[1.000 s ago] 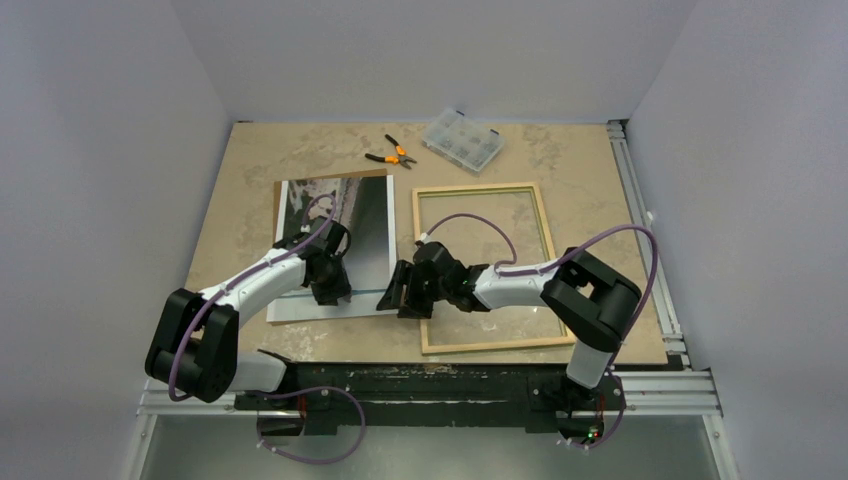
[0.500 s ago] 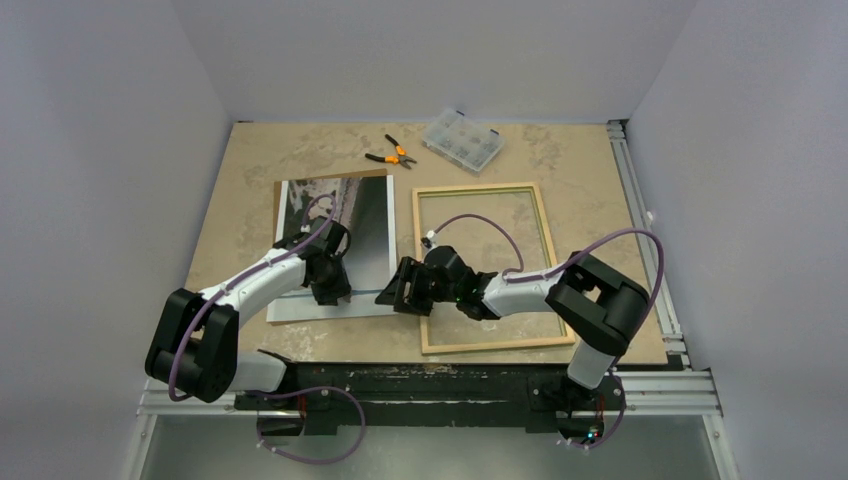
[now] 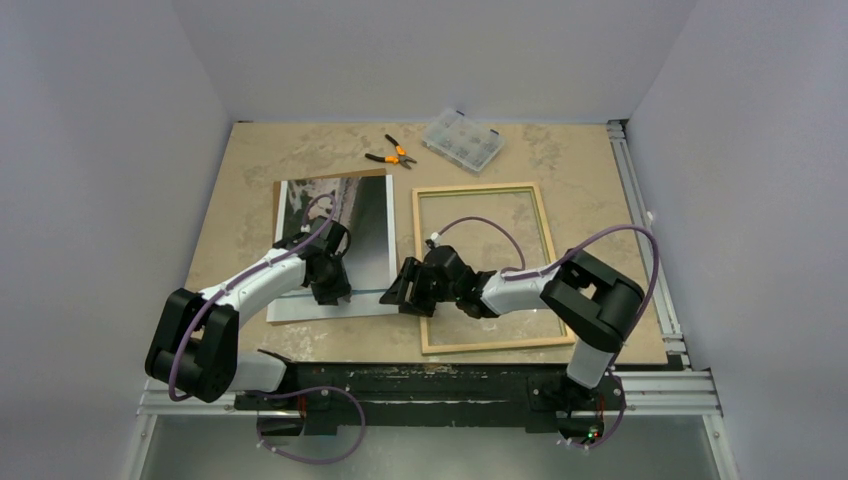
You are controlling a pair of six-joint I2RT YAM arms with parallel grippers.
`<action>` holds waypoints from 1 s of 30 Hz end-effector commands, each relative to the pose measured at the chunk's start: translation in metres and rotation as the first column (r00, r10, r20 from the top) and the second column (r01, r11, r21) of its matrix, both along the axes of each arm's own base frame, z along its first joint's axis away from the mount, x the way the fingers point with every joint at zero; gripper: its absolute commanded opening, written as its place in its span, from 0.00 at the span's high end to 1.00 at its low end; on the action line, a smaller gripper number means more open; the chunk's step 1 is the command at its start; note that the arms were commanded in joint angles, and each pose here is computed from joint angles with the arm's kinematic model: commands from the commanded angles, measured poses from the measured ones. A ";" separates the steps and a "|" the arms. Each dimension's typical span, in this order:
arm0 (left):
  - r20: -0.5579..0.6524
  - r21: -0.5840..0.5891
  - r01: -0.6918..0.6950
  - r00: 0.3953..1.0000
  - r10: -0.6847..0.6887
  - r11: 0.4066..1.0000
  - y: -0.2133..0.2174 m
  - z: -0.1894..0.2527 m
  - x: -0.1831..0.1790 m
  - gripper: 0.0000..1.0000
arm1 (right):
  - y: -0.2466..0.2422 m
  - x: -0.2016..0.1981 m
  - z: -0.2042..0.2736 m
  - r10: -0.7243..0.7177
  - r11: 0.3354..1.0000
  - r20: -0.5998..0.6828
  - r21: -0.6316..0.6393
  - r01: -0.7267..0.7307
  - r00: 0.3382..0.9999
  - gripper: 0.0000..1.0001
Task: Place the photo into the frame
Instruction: Pick up the photo at the center of the board.
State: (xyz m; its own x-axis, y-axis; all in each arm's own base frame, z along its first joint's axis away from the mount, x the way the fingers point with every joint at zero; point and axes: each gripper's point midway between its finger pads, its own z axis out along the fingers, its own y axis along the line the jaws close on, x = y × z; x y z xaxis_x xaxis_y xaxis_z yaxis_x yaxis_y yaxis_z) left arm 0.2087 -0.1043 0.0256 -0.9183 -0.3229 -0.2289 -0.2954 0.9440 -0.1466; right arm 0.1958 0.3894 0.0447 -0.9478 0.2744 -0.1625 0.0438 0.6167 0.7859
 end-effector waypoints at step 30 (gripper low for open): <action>0.004 0.017 0.029 1.000 -0.029 0.999 0.002 -0.002 0.004 0.73 | 0.022 0.049 0.032 -0.056 0.981 0.055 0.187 0.045 0.997 0.45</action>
State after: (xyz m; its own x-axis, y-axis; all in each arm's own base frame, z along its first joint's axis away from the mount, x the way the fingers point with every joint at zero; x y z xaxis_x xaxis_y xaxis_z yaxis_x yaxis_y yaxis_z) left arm 0.2091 -0.1030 0.0248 -0.9239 -0.3038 -0.2327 -0.2777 0.9506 -0.1384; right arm 0.2251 0.4123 0.0850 -0.9332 0.3361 -0.1271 0.0267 0.4178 0.9082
